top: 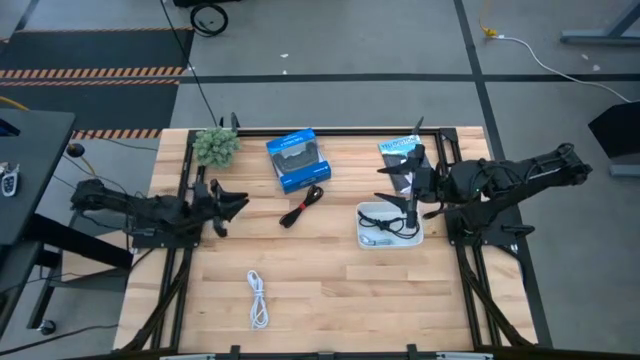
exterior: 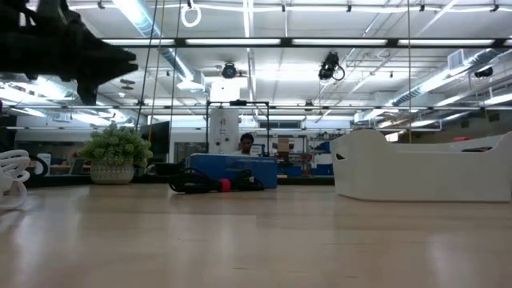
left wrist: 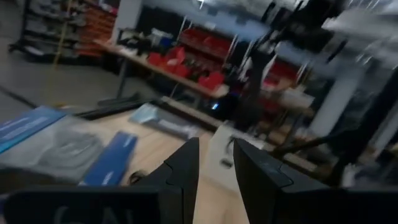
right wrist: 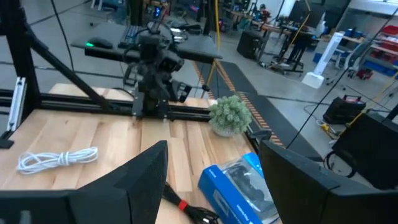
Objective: Pick and place USB-C Cables
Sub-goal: Put the black USB cable into the white bin
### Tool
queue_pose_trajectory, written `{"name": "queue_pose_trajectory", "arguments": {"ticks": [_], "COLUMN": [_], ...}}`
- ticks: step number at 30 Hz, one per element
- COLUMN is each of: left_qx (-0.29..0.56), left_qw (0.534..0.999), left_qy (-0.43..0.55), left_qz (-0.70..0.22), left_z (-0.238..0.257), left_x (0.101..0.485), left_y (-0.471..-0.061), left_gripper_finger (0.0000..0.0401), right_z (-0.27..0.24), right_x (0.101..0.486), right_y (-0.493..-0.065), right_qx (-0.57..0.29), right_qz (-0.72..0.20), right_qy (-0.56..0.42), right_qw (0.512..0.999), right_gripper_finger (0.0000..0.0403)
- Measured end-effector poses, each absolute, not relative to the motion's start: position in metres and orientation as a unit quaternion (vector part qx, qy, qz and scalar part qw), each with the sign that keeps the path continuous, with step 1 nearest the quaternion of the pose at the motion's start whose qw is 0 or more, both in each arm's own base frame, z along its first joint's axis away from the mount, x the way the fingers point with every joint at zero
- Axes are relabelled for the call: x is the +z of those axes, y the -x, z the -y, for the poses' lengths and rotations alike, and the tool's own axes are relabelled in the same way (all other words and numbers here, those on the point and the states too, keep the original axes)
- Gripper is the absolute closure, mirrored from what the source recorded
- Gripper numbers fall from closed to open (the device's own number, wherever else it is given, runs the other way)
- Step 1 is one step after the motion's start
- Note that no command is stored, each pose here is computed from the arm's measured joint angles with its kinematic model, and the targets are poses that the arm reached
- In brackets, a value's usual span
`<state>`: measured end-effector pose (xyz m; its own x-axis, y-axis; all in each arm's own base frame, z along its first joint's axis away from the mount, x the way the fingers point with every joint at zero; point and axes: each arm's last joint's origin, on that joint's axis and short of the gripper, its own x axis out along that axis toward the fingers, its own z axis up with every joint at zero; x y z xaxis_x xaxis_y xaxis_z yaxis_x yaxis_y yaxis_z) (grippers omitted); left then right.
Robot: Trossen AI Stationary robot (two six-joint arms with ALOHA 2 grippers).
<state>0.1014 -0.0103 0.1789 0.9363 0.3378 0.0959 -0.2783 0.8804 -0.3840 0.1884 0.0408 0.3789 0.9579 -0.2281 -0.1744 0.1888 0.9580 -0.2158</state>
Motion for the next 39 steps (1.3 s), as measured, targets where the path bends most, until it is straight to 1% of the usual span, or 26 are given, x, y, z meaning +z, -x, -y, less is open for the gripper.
{"name": "queue_pose_trajectory", "arguments": {"ticks": [4,7,12,19,23,27,33,39], "left_qx": [0.184,0.172,0.182,0.199,0.207,0.206,0.226,0.215], "left_qw": [0.969,0.974,0.966,0.955,0.938,0.924,0.906,0.900], "left_qy": [0.163,0.147,0.172,0.183,0.204,0.232,0.227,0.199], "left_qz": [0.036,-0.003,-0.060,-0.125,-0.190,-0.225,-0.275,-0.321], "left_z": [0.008,0.006,0.000,-0.007,-0.012,-0.018,-0.026,-0.032], "left_x": [0.170,0.163,0.152,0.161,0.162,0.167,0.178,0.177], "left_y": [-0.109,-0.115,-0.124,-0.144,-0.159,-0.178,-0.210,-0.242], "left_gripper_finger": [0.0294,0.0294,0.0294,0.0294,0.0294,0.0294,0.0294,0.0293], "right_z": [-0.038,-0.036,-0.029,-0.019,-0.016,-0.015,-0.015,-0.014], "right_x": [0.379,0.377,0.376,0.376,0.374,0.373,0.369,0.367], "right_y": [-0.191,-0.194,-0.197,-0.198,-0.198,-0.198,-0.197,-0.196], "right_qx": [-0.116,-0.124,-0.140,-0.164,-0.170,-0.172,-0.170,-0.177], "right_qz": [-0.098,-0.103,-0.107,-0.112,-0.122,-0.130,-0.150,-0.164], "right_qy": [0.098,0.102,0.106,0.105,0.111,0.117,0.125,0.140], "right_qw": [0.984,0.982,0.979,0.974,0.972,0.969,0.966,0.960], "right_gripper_finger": [0.0144,0.0144,0.0144,0.0144,0.0144,0.0144,0.0144,0.0144]}}
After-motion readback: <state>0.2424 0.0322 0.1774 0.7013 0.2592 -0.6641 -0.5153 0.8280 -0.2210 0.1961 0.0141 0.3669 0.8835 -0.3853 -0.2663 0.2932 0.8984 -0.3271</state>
